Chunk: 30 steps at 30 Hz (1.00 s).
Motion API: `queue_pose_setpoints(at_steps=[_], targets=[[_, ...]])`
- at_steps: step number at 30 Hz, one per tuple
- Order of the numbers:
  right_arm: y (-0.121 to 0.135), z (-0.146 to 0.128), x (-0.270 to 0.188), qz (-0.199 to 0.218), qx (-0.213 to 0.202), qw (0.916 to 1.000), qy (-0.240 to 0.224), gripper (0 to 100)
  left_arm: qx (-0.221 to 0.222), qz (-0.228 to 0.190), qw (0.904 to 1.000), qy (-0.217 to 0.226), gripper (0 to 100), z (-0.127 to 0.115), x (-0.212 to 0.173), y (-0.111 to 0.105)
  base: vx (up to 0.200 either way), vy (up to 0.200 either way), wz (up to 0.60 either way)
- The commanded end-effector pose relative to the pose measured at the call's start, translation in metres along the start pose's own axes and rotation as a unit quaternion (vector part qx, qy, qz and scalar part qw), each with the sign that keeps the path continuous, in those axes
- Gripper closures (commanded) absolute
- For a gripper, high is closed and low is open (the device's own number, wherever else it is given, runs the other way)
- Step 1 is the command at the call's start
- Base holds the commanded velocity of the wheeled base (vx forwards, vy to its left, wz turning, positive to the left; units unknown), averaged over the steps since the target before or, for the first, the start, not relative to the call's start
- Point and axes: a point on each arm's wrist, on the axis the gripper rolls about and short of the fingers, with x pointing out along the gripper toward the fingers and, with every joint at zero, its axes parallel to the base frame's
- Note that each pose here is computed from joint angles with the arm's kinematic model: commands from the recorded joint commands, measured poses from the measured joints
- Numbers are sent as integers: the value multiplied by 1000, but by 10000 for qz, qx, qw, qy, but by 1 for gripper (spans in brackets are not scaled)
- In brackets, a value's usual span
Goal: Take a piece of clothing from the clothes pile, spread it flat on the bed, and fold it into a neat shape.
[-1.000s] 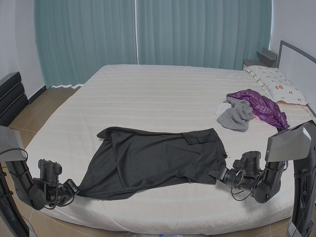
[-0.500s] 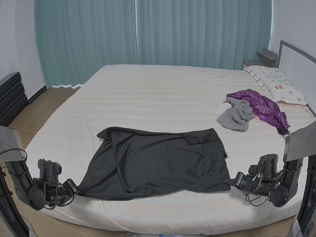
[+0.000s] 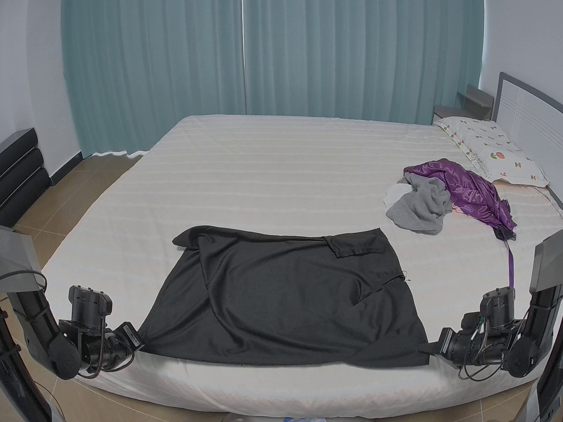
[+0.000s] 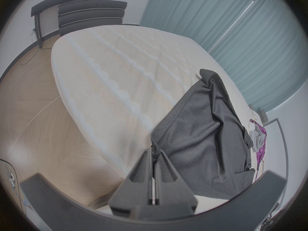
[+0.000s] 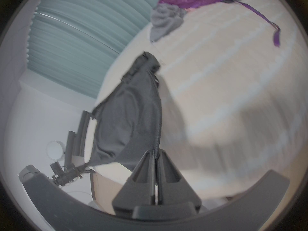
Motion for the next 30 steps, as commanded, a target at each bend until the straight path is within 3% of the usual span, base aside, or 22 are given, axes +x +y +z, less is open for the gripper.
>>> queue_pose_setpoints(at_steps=[1, 4, 11, 16, 30], targets=[[1, -11, -25, -321, -391, 9980, 366, 100, 133, -26, 9999, 32, 100, -4, -6, 0, 0, 0, 0], [-2, -13, -32, -468, -684, 9953, 500, 100, 407, 58, 9991, 109, 100, -8, -8, 5, 0, 0, 0], [1, -16, -47, -500, -869, 9936, 519, 100, 524, 78, 9984, 211, 100, -14, -10, 6, 0, 0, 0], [-6, -25, -48, -770, -1094, 9861, 985, 100, 715, 35, 9968, 342, 100, -23, -15, 4, 0, 0, 0], [-15, -34, -44, -1005, -1208, 9749, 1575, 100, 1171, 497, 9900, 614, 100, -34, -20, 16, 0, 0, 0]])
